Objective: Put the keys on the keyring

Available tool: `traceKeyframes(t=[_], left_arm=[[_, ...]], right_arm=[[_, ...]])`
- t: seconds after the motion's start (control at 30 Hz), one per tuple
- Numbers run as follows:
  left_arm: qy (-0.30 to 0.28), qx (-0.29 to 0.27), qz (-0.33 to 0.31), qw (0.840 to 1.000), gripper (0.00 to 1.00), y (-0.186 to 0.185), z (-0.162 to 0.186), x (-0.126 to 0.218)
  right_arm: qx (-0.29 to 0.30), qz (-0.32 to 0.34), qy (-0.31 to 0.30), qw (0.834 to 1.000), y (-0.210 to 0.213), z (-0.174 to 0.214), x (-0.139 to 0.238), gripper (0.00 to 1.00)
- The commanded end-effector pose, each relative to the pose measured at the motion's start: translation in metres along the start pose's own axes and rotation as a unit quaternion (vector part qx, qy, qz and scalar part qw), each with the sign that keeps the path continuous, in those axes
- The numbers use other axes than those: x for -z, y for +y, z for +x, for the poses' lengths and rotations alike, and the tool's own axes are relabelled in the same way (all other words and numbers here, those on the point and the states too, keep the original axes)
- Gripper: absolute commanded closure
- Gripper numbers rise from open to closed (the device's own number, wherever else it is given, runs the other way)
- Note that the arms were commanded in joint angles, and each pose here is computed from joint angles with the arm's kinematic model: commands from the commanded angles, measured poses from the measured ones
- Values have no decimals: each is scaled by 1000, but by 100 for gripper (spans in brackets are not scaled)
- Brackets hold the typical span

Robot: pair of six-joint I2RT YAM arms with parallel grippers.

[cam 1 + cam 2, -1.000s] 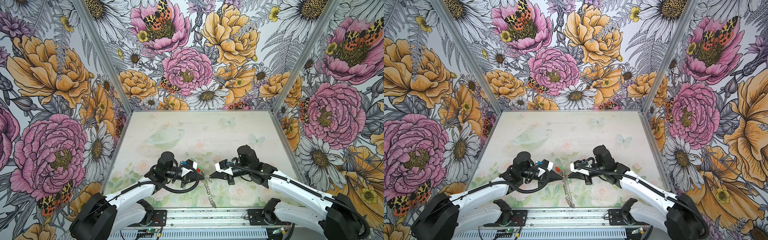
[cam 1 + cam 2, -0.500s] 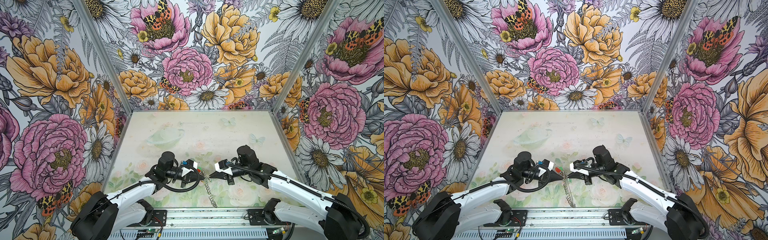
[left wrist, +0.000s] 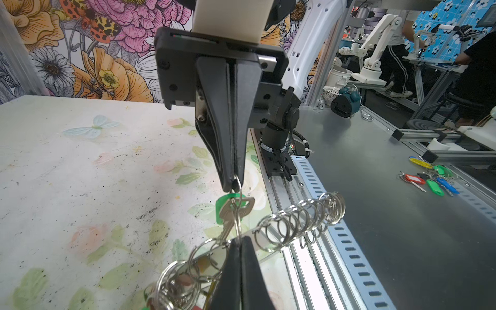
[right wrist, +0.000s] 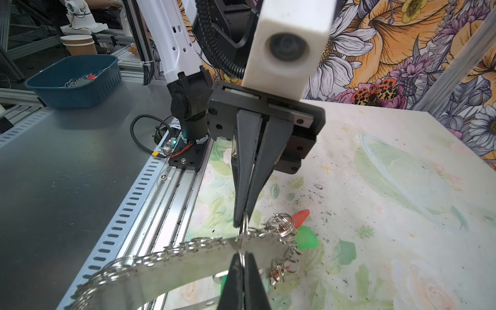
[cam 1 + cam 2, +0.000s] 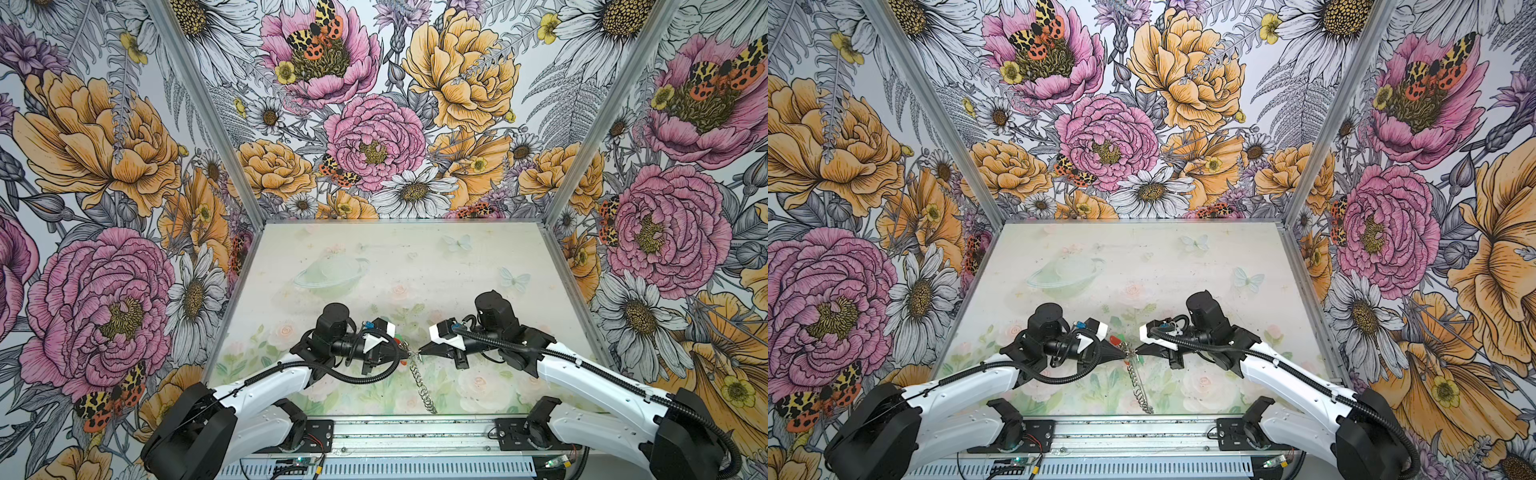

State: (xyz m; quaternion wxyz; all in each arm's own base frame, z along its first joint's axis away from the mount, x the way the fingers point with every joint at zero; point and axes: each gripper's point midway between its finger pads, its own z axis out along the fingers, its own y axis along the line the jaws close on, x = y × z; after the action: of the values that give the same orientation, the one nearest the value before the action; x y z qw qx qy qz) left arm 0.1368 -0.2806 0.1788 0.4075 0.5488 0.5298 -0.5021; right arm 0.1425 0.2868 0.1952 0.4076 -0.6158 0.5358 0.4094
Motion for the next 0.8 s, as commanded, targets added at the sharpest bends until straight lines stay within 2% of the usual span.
traceKeyframes(t=[0.0, 0.77], left_arm=[[-10, -28, 7, 1000, 100, -3, -6, -1], [-13, -34, 3, 999, 100, -4, -9, 1]], right_arm=[[19, 16, -9, 1000, -7, -11, 2, 100], [18, 24, -8, 1000, -10, -15, 5, 100]])
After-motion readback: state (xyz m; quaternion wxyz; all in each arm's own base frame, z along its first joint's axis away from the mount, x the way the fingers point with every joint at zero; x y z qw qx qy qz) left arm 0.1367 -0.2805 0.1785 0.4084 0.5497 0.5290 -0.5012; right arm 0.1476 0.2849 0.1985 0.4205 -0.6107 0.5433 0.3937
